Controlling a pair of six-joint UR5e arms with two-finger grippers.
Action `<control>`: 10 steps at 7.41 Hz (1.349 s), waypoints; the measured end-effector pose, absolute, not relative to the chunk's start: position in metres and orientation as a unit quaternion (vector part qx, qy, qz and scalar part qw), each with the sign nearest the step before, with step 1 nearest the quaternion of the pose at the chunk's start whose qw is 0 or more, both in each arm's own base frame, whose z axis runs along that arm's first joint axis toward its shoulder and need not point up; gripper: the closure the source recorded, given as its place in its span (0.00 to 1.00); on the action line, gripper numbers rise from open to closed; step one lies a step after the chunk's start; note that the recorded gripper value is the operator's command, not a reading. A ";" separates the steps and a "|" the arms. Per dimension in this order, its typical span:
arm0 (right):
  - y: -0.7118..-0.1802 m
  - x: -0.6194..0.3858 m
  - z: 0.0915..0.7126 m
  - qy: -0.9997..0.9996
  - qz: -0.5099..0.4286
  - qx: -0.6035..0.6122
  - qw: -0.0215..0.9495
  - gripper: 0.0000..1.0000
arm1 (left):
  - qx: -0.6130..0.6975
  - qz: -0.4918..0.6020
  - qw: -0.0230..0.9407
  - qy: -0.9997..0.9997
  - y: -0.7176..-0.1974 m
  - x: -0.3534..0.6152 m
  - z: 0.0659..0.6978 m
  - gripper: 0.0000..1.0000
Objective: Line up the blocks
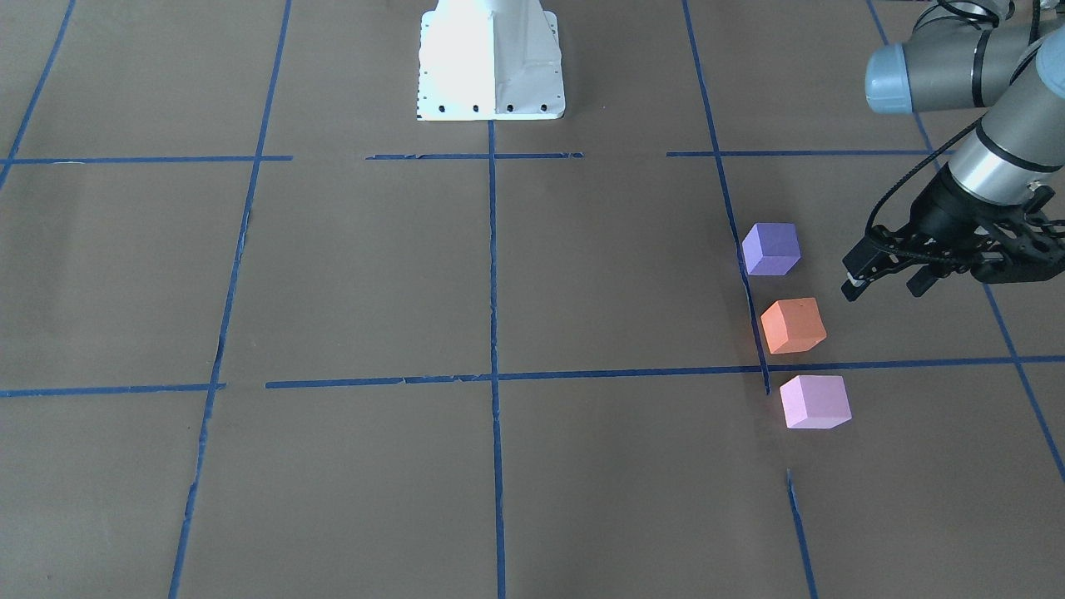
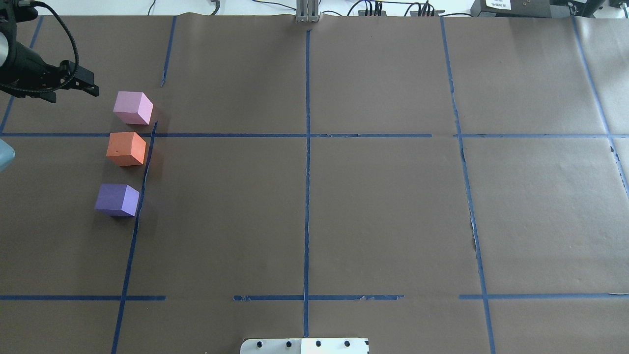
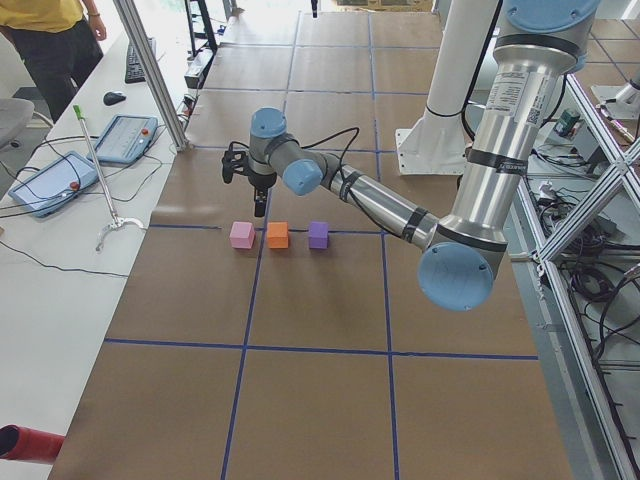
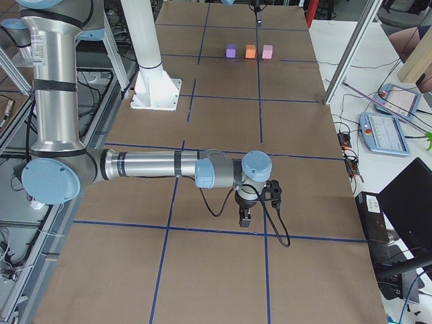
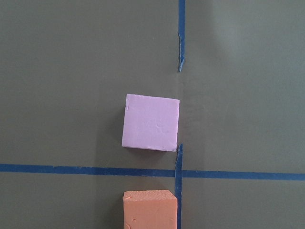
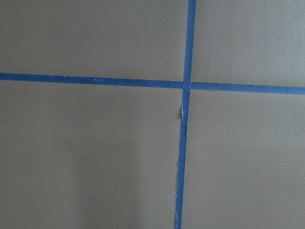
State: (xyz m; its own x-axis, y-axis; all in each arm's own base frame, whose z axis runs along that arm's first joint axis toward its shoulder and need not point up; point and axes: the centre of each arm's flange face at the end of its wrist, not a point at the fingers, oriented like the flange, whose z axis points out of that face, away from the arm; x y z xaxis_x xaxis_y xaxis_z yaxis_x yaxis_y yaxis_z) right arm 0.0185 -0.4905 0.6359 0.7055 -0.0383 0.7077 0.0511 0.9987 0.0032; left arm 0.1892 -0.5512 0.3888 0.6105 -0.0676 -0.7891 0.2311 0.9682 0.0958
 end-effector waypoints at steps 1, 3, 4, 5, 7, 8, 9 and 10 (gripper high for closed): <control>-0.490 0.018 0.636 -0.383 -0.024 -0.008 0.923 0.00 | 0.098 -0.062 0.896 0.429 -0.555 0.179 0.396 0.00; -0.491 0.018 0.636 -0.383 -0.024 -0.008 0.923 0.00 | 0.106 -0.008 0.905 0.412 -0.580 0.117 0.438 0.00; -0.490 0.018 0.636 -0.383 -0.024 -0.008 0.923 0.00 | 0.109 0.013 0.910 0.401 -0.591 0.077 0.464 0.01; -0.491 0.018 0.636 -0.383 -0.024 -0.008 0.923 0.00 | 0.111 0.030 0.914 0.388 -0.598 0.035 0.492 0.01; -0.491 0.018 0.636 -0.383 -0.024 -0.008 0.923 0.00 | 0.099 0.033 0.922 0.372 -0.601 -0.032 0.543 0.01; -0.491 0.018 0.636 -0.383 -0.024 -0.008 0.923 0.00 | 0.088 0.025 0.925 0.369 -0.598 -0.053 0.558 0.01; -0.491 0.018 0.636 -0.383 -0.024 -0.008 0.923 0.00 | 0.080 0.020 0.927 0.366 -0.595 -0.068 0.570 0.01; -0.491 0.018 0.636 -0.383 -0.024 -0.008 0.923 0.00 | 0.069 0.016 0.928 0.365 -0.590 -0.078 0.581 0.00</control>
State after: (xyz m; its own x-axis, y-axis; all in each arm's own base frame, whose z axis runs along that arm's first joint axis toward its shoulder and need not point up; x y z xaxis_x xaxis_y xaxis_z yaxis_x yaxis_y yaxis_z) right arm 0.0184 -0.4905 0.6358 0.7050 -0.0391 0.7081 0.0511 0.9987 0.0042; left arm -0.0785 -0.5903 0.5815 0.7330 0.0796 -0.6756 0.0210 0.9900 0.1394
